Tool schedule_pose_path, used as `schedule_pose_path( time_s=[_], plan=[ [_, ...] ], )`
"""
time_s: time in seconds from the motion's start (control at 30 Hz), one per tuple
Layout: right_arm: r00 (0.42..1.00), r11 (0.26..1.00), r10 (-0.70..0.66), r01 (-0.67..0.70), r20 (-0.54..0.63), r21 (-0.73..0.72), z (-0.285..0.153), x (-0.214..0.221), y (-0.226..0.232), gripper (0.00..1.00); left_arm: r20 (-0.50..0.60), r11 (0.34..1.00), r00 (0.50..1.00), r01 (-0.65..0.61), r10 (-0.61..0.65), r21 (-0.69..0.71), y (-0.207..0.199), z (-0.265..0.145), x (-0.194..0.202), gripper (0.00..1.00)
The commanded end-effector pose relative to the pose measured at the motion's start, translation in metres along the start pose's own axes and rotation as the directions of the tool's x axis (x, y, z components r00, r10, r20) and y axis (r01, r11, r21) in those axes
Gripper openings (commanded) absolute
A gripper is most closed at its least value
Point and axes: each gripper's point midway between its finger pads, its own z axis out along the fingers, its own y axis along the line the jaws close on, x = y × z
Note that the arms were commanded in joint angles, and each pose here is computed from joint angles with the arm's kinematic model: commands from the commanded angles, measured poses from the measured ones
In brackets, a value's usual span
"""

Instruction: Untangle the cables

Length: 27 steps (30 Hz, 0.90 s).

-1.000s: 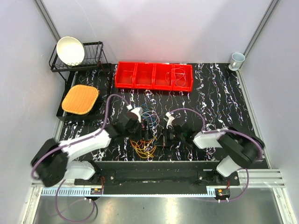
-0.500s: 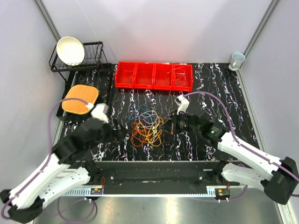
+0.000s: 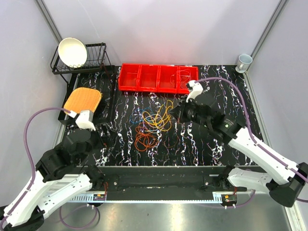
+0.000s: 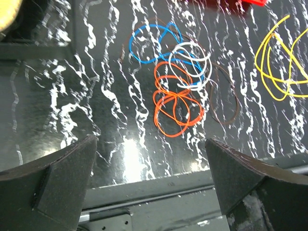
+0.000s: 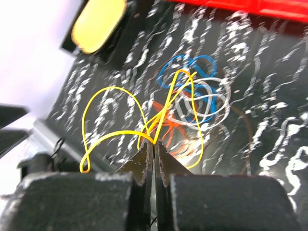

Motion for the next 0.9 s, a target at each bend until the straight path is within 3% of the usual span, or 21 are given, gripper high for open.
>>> schedule_pose_path(
  time_s=[0.0,0.4,0.87],
  plan=[
    [0.995,0.988,-0.076,0.065,0.068,0.141,0.012,-0.03,-0.016,0.0,0.09,0.998,0.996,-0.021,0.026,-0.054,-0.001,0.0,-0.034,0.99],
    [0.979,0.908,-0.139,0.067,0.147,0.413,0.058,-0.092,-0.075,0.0,0.048,0.997,0.997,-0.056,0.058,-0.045,-0.009,0.024,-0.018,0.99],
    [0.974,0.87,-0.169,0.076,0.151,0.487,0.137,-0.153,-0.139,0.0,0.014,0.995,0.996,-0.083,0.083,-0.048,-0.012,0.031,-0.013,0.99]
  ],
)
